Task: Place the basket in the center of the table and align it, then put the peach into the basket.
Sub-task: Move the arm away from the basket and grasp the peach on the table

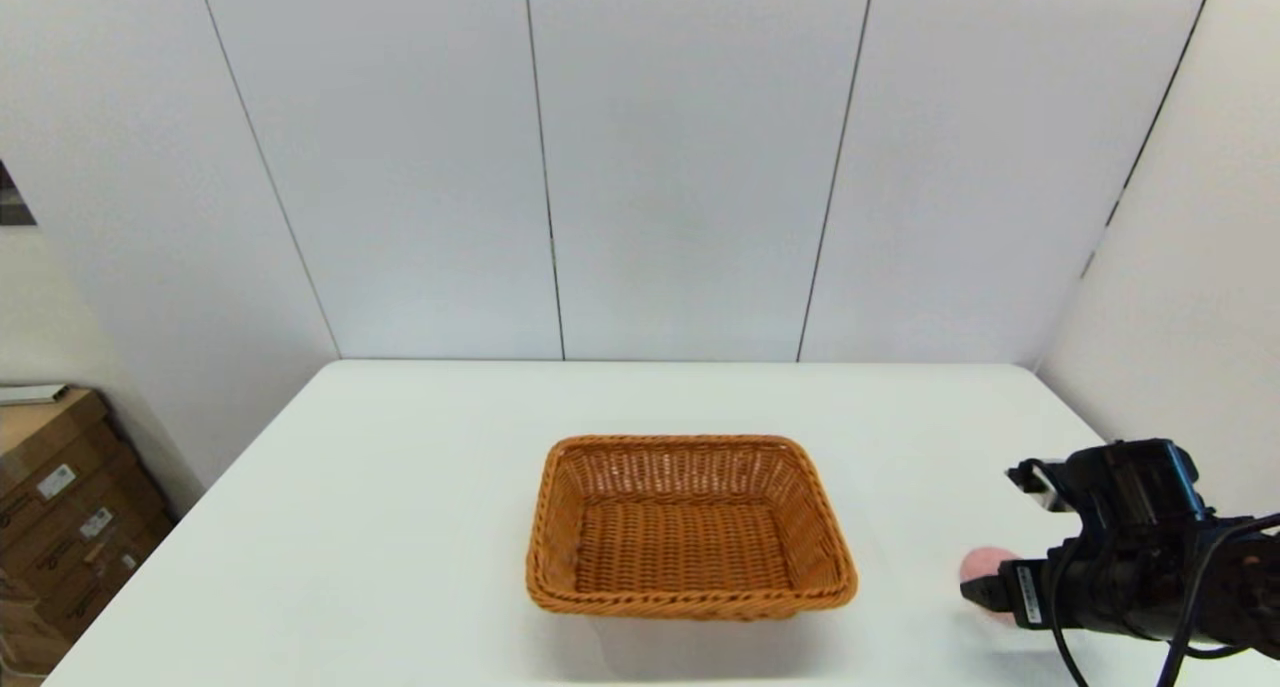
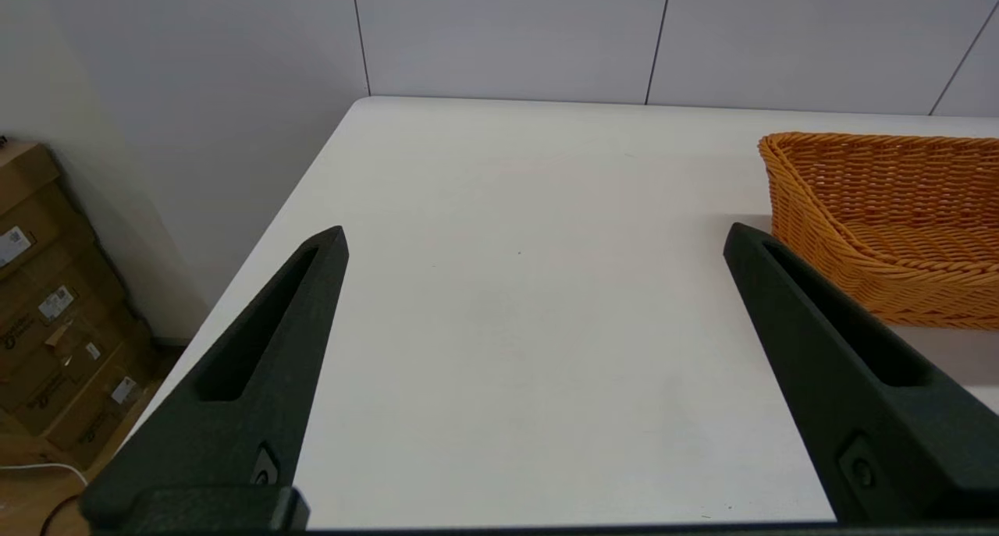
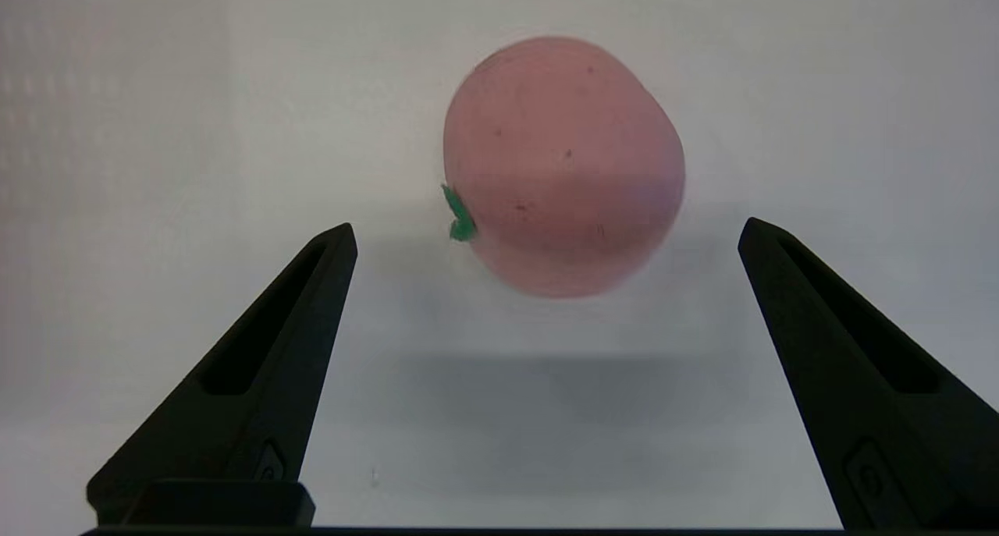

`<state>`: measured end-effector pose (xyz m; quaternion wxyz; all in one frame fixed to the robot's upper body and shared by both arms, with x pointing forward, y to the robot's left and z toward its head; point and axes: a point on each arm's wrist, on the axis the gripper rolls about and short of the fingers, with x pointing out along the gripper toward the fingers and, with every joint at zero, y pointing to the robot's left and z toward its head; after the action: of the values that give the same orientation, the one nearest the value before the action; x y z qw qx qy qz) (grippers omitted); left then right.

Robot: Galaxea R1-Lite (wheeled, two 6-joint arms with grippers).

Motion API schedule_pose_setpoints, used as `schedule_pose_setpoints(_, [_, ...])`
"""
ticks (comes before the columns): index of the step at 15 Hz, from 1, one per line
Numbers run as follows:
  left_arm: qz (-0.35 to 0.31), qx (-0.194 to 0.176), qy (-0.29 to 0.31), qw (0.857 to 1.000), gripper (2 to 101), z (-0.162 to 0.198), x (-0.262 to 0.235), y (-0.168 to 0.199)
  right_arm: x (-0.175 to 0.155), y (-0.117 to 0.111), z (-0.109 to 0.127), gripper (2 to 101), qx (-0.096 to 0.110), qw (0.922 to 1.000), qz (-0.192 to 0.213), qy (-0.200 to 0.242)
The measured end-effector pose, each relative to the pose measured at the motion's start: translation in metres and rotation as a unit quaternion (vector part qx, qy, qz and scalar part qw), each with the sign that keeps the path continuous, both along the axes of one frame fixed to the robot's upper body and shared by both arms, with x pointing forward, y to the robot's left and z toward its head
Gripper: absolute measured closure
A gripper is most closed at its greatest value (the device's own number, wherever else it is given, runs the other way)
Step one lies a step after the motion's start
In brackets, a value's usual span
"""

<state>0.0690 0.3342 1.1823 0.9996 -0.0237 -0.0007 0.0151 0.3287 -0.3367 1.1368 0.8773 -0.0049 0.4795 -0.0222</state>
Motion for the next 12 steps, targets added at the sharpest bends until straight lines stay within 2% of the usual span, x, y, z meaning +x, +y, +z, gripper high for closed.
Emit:
schedule_pose_setpoints(1, [0.000, 0.000, 0.000, 1.000, 5.4, 0.0000, 0.0000, 0.0000, 0.0005, -0.0001, -0.0033, 5.2, 0.002, 1.0000, -0.003, 0.006])
schedule_pose_setpoints(2, [0.000, 0.000, 0.000, 1.000, 5.4, 0.0000, 0.0000, 0.0000, 0.0012, -0.0001, -0.0057, 11.3, 0.004, 0.9999, -0.006, 0.011])
schedule_pose_setpoints(5, [0.000, 0.000, 0.000, 1.000, 5.4, 0.0000, 0.0000, 0.0000, 0.0035, -0.0002, -0.0078, 38.3, 0.006, 1.0000, -0.007, 0.003])
schedule_pose_setpoints(8, [0.000, -0.001, 0.001, 1.000, 5.4, 0.0000, 0.0000, 0.0000, 0.0034, 0.0000, -0.0083, 56.8, 0.006, 1.0000, -0.008, 0.001])
schedule_pose_setpoints(9, [0.000, -0.001, 0.000, 1.000, 5.4, 0.0000, 0.0000, 0.0000, 0.0034, 0.0000, -0.0080, 71.6, 0.006, 1.0000, -0.008, 0.000])
schedule_pose_setpoints(10, [0.000, -0.002, 0.000, 1.000, 5.4, 0.0000, 0.0000, 0.0000, 0.0036, 0.0002, -0.0074, 97.1, 0.006, 1.0000, -0.008, -0.002])
schedule_pose_setpoints(12, [0.001, -0.004, 0.000, 1.000, 5.4, 0.0000, 0.0000, 0.0000, 0.0038, 0.0002, -0.0064, 98.6, 0.005, 0.9999, -0.008, -0.004])
